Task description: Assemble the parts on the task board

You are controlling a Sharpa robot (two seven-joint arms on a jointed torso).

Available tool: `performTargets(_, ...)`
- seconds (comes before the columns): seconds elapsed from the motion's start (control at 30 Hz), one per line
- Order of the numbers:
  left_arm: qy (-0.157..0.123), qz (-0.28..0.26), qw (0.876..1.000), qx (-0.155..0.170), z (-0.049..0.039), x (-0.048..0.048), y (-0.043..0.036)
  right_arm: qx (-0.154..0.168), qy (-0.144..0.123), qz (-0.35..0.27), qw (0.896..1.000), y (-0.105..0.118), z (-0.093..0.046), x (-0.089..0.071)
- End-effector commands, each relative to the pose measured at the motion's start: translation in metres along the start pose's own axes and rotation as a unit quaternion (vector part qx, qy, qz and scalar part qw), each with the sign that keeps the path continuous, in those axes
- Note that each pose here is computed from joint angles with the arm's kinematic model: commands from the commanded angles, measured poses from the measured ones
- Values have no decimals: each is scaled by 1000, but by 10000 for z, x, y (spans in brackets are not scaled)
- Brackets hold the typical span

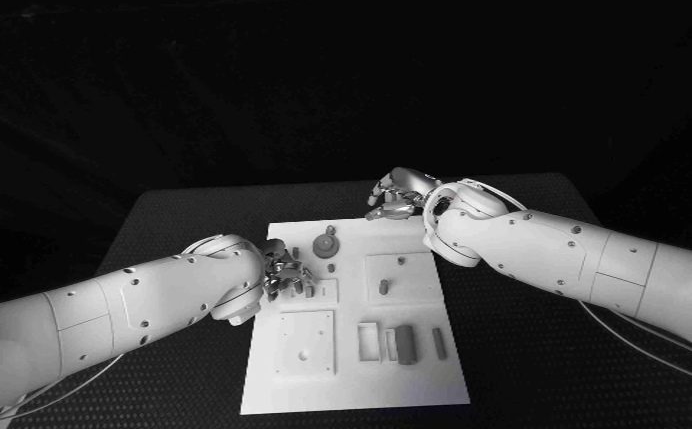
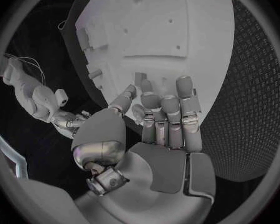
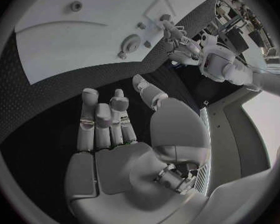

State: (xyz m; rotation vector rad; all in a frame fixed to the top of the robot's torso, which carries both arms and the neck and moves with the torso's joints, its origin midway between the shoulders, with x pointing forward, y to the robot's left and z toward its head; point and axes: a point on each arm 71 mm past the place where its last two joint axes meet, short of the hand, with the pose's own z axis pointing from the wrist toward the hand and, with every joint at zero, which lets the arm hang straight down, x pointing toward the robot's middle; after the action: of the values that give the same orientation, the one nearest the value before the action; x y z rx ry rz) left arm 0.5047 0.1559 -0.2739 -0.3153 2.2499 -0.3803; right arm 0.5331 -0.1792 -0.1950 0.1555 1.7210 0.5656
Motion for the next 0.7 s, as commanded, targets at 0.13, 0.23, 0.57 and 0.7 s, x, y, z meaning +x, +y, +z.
performTargets(0.13,-11,-43,999,8,-23,-52,52,-2,3,-2,1000,-5,-4,-2)
performTargets(0.23,-10,-44,999,5,-39,-65,96,-2,3,-2,1000,-13,-7,-6)
performTargets(0.57,2,-50,999,11,-64,-56,130,0,3,-3,1000,-30,-10,-11)
performTargets(0.7,9,-46,999,15,-70,-36,115,0,4,-3,1000,-31,-10,-10)
